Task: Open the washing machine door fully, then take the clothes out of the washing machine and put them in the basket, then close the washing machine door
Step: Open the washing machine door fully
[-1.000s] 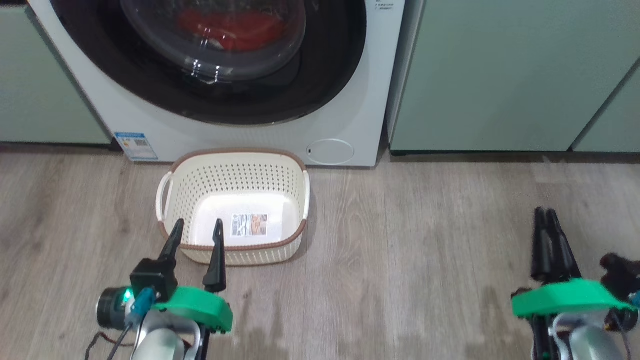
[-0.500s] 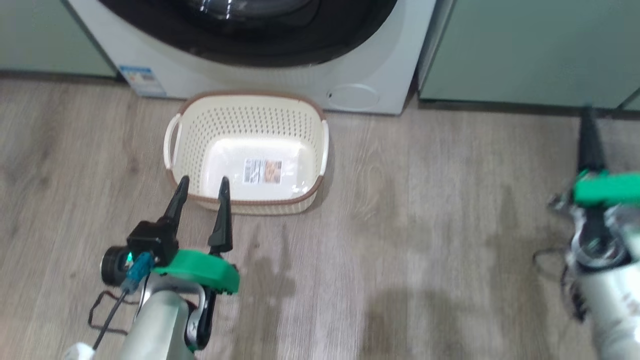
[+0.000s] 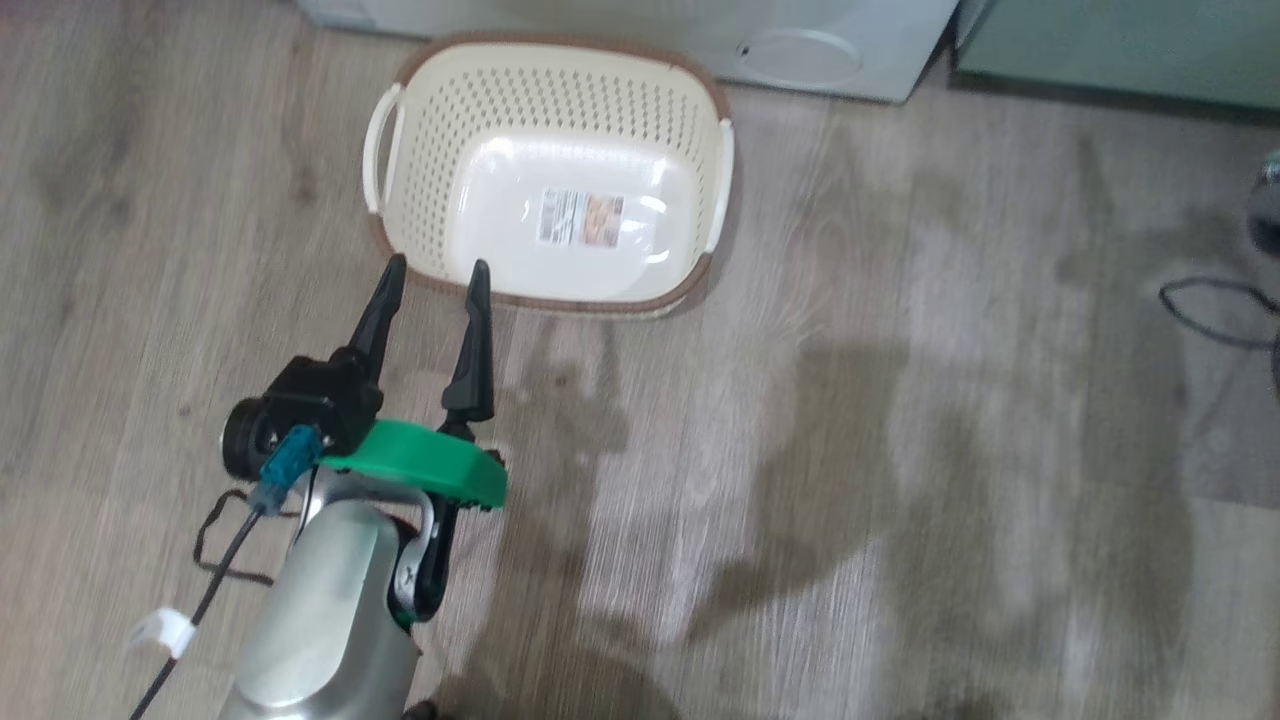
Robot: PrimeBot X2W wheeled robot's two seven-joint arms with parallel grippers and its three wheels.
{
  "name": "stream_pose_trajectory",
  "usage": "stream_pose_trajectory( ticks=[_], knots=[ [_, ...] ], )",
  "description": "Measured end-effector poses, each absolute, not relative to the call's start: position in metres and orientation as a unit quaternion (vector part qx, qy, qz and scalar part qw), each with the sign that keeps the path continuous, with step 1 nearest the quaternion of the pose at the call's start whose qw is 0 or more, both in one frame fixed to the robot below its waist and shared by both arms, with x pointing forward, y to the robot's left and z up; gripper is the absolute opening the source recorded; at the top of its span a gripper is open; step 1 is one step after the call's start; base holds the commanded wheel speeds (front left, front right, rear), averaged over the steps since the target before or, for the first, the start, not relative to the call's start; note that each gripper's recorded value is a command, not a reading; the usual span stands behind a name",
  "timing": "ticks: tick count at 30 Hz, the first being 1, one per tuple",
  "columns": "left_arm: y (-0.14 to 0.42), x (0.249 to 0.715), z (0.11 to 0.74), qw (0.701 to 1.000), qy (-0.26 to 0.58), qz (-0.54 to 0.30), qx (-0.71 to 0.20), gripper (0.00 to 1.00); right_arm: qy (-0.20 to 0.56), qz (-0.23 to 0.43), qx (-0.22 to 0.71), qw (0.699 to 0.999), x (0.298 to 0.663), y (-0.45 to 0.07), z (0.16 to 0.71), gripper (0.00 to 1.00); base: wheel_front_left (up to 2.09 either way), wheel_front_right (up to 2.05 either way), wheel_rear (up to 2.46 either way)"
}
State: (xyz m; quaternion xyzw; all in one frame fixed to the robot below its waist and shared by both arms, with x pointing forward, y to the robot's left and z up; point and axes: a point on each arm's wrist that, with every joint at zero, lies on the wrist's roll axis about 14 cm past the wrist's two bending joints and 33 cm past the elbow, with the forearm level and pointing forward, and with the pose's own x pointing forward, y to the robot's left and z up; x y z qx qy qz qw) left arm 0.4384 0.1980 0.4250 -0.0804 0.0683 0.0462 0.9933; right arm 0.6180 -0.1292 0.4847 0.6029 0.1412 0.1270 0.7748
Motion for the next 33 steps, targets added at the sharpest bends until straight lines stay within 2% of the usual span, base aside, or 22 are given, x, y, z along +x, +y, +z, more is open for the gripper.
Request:
stream_pose_trajectory(
  ticks=[7,18,33],
  knots=[
    [0.199,0.452,0.410,0.992,0.082,0.049,-0.081,1.00,0.192,0.181,0.609,0.748,0.654,-0.095,0.476,0.00,0.00,0.00,0.00],
    [0.206,0.458,0.391,0.990,0.100,0.066,-0.079,1.00,0.237,0.241,0.603,0.723,0.691,-0.052,0.470,0.00,0.00,0.00,0.00],
    [0.209,0.469,0.379,0.989,0.108,0.069,-0.078,1.00,0.280,0.289,0.585,0.705,0.710,-0.012,0.460,0.00,0.00,0.00,0.00]
  ],
)
